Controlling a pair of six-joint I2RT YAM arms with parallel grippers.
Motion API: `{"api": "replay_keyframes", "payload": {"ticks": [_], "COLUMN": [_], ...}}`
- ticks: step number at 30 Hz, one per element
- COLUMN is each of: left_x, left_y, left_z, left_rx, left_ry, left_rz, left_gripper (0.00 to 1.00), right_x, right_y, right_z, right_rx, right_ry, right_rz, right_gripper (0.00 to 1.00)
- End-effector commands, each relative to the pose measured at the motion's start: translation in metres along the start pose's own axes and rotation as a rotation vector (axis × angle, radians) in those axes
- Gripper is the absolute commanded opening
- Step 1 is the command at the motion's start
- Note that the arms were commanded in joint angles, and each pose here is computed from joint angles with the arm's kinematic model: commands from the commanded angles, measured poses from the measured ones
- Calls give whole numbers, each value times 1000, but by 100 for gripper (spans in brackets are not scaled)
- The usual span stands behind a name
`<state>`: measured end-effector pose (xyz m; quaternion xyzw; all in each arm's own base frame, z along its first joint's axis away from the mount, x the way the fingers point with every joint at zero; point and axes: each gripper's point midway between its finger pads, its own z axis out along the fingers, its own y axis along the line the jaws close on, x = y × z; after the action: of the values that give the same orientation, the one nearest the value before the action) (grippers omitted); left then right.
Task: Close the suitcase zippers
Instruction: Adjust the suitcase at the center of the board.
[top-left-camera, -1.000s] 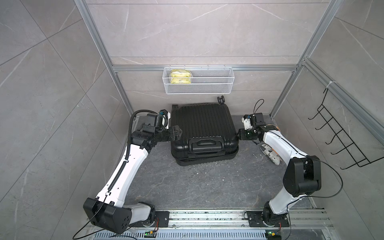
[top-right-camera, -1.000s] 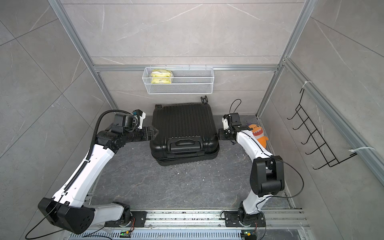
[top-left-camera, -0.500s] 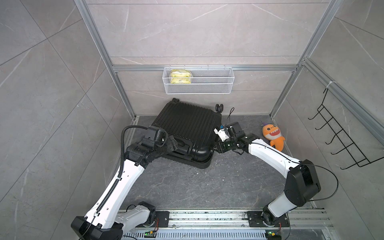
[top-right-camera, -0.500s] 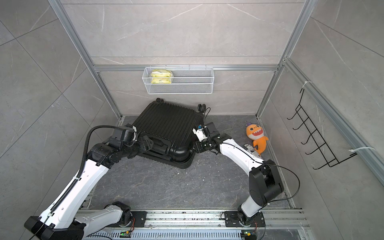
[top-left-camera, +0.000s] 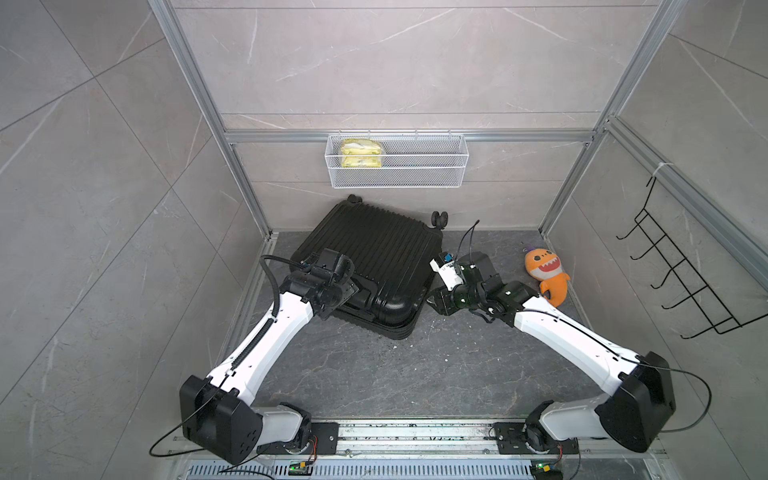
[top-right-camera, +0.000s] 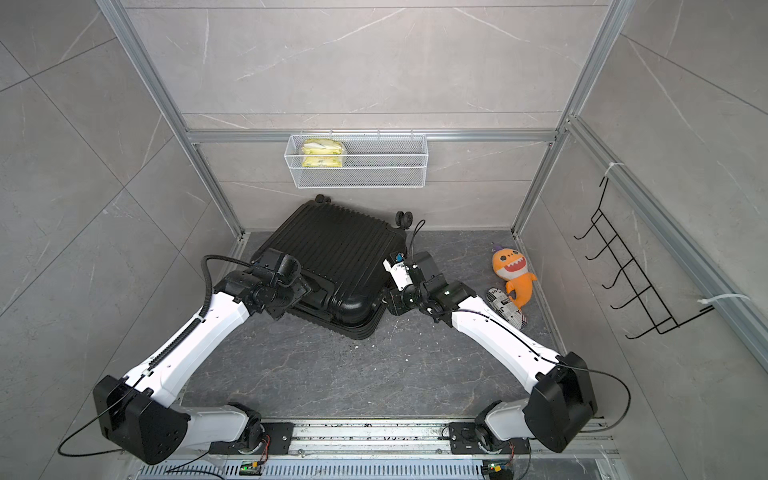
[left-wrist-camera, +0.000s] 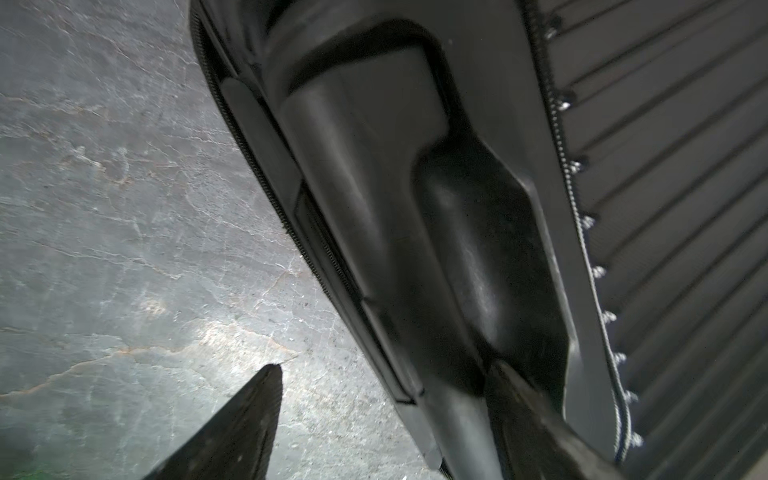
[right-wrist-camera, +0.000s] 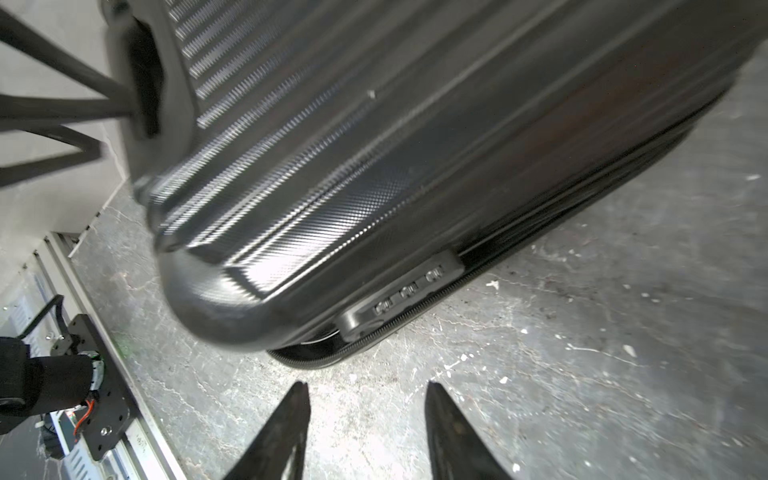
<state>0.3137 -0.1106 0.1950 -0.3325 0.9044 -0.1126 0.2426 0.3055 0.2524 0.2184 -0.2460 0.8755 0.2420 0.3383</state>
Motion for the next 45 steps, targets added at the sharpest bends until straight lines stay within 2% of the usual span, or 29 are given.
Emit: {"api": "replay_keyframes", "payload": {"ticks": [1, 6, 11, 14, 16, 18, 20, 24, 30, 35, 40, 45], "left_x": [-17, -21, -12, -10, -14, -21, -29, -49, -92, -116, -124, -134], "left_y": [-12, -13, 1, 6, 15, 23, 32, 48, 54, 41, 25, 12], "left_z": [2, 18, 45, 52, 48, 44, 43, 45, 32, 26, 29, 35], "left_rx": [30, 4, -101, -159, -221, -263, -275, -219, -94, 72, 141, 237], "left_ry": [-56, -70, -30, 0, 2, -8, 4, 57, 14, 15, 82, 107], "left_rz": [-77, -84, -78, -38, -6, 17, 32, 69, 196, 291, 428, 482], "left_gripper": [79, 77, 72, 55, 37, 25, 19, 7, 5, 2, 0, 0], "right_x": [16, 27, 28, 26, 25, 25, 24, 28, 39, 53, 58, 59], "right_y": [-5, -7, -13, -19, -27, -35, -42, -66, -101, -114, -99, -74], "right_z": [-14, -28, -37, -41, -44, -50, -55, -67, -89, -80, -56, -39], "right_rx": [40, 64, 104, 144, 188, 232, 267, 336, 387, 367, 226, 50], "right_ry": [23, 22, 10, -7, -21, -38, -51, -58, -104, -97, -160, -260], "right_rz": [25, 31, 30, 30, 33, 33, 30, 60, 148, 190, 135, 69], "right_gripper": [49, 49, 49, 48, 48, 48, 48, 48, 49, 49, 46, 45]}}
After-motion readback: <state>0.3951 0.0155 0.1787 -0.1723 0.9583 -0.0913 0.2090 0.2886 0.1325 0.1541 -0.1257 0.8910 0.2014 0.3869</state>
